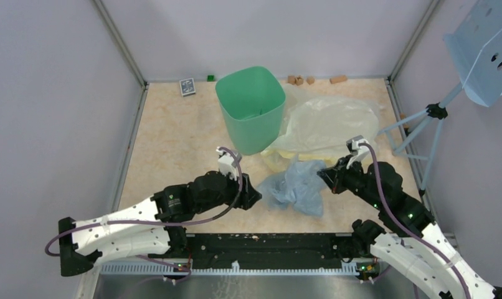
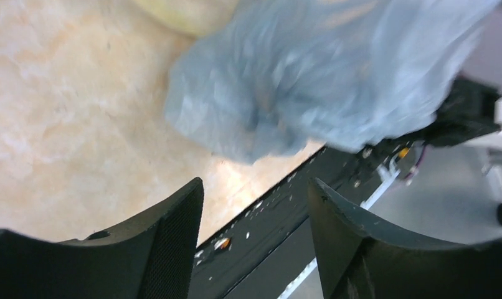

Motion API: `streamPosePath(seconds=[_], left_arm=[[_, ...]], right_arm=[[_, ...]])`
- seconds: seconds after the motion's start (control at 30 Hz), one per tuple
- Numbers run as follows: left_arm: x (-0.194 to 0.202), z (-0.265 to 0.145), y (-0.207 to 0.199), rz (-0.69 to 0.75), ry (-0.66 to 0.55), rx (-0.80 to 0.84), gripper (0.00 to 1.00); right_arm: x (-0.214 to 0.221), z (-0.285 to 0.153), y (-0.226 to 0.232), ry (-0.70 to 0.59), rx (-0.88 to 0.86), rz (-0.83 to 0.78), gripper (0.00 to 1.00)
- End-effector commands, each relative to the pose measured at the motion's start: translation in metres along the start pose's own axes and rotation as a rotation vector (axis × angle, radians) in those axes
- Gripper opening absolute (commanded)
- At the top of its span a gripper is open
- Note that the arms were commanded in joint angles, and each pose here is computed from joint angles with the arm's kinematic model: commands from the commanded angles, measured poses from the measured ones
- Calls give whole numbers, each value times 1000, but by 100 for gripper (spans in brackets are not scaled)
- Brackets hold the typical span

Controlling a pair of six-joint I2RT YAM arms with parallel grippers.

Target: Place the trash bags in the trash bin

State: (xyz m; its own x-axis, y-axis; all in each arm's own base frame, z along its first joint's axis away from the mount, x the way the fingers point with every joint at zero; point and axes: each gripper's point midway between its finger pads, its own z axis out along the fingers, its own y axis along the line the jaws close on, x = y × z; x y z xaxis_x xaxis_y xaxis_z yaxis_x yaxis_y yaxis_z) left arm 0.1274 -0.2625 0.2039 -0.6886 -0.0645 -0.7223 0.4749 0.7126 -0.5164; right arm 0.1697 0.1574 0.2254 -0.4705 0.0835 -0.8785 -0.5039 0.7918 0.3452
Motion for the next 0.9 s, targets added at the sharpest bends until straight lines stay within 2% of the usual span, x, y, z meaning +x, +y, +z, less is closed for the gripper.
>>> streamPosePath(seconds=[0.0,0.17,0.37,0.57,0.87], left_arm=[[26,14,-12,25,56,126,68],[32,21,-22,171,24,228,79],[14,25,-31,395,-131,268,98],[-16,42,-8,549,-267,91,99],[-28,74,-19,628,-379,89,99]], right_arm=[[-24,-3,-2,-129,28,61,0],[-39,4,3,-158,35,138,0],[-65,8,10,-189,37,169,0],[-80,8,20,-212,5,174,0],[-93,-2,22,-264,-4,208,0]])
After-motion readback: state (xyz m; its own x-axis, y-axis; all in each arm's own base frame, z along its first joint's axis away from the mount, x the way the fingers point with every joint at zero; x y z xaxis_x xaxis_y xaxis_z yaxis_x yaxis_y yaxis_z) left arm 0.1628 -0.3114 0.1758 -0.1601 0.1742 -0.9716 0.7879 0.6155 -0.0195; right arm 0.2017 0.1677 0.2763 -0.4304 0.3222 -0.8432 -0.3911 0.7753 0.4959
